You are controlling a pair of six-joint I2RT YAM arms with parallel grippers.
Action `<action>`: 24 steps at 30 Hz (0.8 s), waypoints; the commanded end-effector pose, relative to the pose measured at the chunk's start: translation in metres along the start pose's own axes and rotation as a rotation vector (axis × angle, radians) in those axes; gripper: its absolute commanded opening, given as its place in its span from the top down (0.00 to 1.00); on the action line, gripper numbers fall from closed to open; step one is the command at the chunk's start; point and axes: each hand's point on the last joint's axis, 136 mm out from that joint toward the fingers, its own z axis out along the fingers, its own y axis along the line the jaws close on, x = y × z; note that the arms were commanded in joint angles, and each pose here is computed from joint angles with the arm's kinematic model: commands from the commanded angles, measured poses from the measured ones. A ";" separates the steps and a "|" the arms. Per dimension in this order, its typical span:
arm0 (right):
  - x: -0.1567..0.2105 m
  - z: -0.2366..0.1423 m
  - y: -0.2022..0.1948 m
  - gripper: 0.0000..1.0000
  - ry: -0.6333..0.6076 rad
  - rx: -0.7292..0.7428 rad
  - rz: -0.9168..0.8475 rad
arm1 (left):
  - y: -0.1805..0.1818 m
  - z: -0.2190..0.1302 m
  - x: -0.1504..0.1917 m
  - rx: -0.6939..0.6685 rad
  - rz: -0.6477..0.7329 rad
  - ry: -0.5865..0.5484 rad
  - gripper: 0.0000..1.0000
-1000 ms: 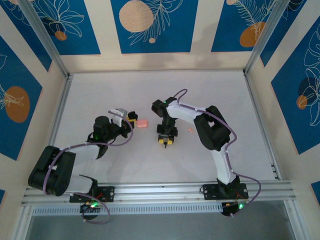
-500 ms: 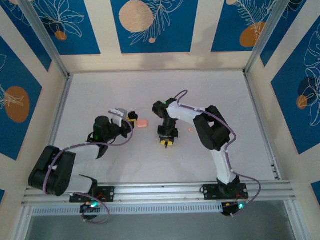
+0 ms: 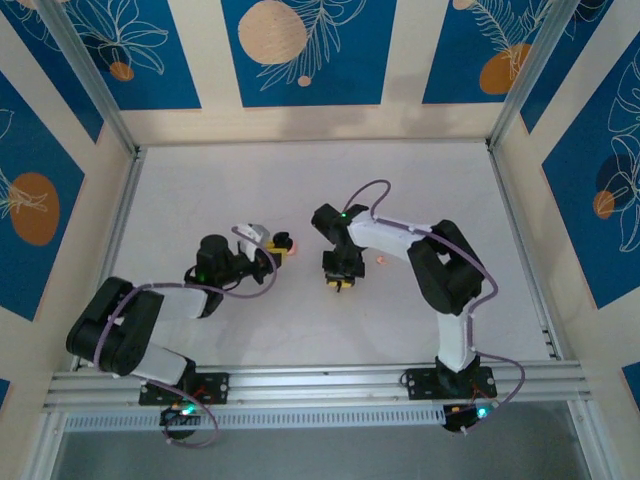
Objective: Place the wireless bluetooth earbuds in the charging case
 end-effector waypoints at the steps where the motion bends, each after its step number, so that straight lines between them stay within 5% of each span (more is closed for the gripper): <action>1: -0.015 -0.022 0.000 0.78 -0.154 -0.032 -0.034 | -0.027 0.004 0.000 0.120 0.086 -0.022 0.80; 13: -0.030 -0.083 -0.005 0.78 -0.499 -0.132 -0.175 | -0.071 0.028 0.013 0.303 0.186 0.002 0.79; 24: -0.017 -0.116 0.021 0.77 -0.663 -0.255 -0.363 | -0.086 0.037 0.009 0.392 0.195 -0.014 0.79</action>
